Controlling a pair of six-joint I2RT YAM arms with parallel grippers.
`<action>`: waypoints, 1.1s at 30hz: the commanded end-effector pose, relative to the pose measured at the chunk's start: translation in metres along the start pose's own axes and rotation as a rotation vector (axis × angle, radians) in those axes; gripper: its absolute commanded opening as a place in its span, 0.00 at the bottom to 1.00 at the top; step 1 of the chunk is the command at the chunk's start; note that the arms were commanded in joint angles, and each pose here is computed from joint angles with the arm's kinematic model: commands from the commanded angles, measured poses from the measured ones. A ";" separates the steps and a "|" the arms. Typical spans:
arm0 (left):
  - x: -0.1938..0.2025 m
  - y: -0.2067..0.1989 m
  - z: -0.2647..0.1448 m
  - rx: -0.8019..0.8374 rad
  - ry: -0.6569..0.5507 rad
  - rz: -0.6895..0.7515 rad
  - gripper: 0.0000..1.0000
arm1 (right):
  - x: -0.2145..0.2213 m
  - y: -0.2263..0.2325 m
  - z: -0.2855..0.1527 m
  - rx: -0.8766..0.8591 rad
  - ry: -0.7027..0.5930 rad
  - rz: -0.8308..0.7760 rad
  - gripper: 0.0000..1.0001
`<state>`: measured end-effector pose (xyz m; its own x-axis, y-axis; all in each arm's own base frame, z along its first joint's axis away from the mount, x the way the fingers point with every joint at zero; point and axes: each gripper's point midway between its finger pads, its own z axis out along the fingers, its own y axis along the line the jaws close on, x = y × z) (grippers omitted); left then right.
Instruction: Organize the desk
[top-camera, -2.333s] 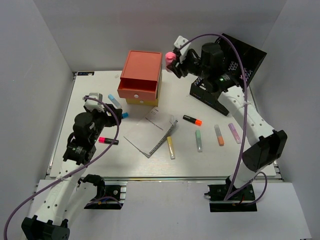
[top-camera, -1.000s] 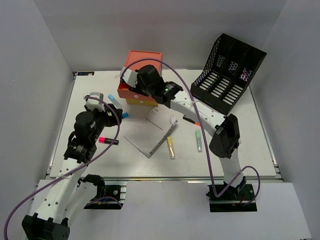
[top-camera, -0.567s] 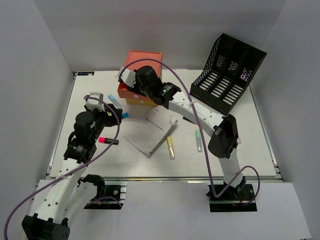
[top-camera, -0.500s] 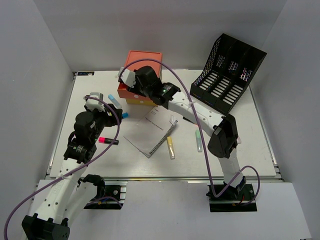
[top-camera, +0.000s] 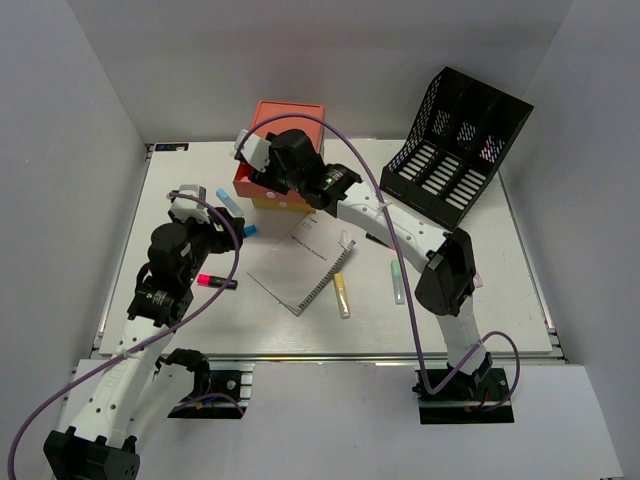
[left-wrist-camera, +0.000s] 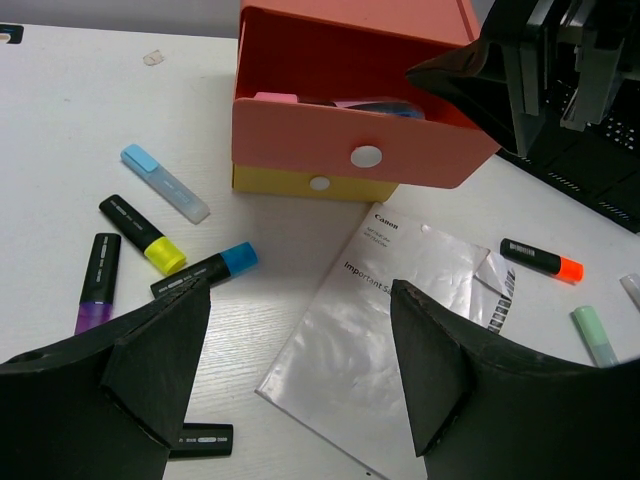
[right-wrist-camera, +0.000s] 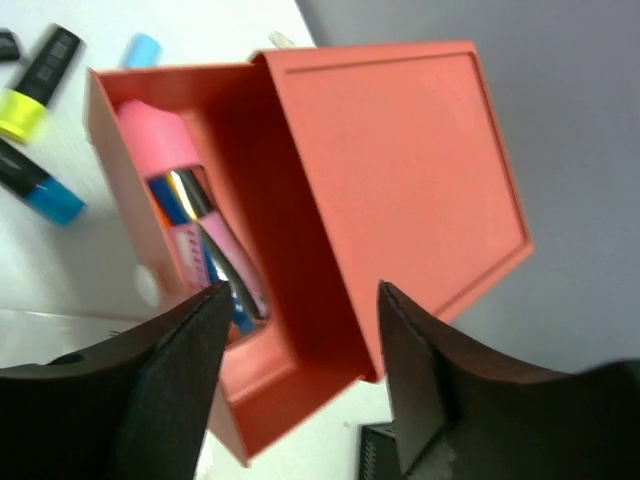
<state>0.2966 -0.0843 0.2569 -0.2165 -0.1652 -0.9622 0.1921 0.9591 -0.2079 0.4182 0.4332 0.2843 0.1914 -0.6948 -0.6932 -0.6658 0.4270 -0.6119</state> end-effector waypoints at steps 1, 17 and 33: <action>0.003 0.004 -0.001 -0.016 0.000 0.005 0.82 | -0.056 -0.025 -0.030 0.008 -0.186 0.104 0.64; 0.035 -0.034 0.043 0.109 0.161 -0.280 0.00 | 0.052 0.000 -0.164 -0.461 -0.225 0.715 0.00; 0.045 -0.022 0.104 -0.191 0.238 -0.835 0.18 | 0.154 -0.006 -0.229 -0.274 -0.227 0.865 0.00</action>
<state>0.3696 -0.1370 0.1797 -0.4808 -0.7218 -0.4978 -0.2331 0.6526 -0.7210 0.2787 0.1944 0.2727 -0.3265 -0.0837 -0.9415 -0.7832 0.5816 0.2199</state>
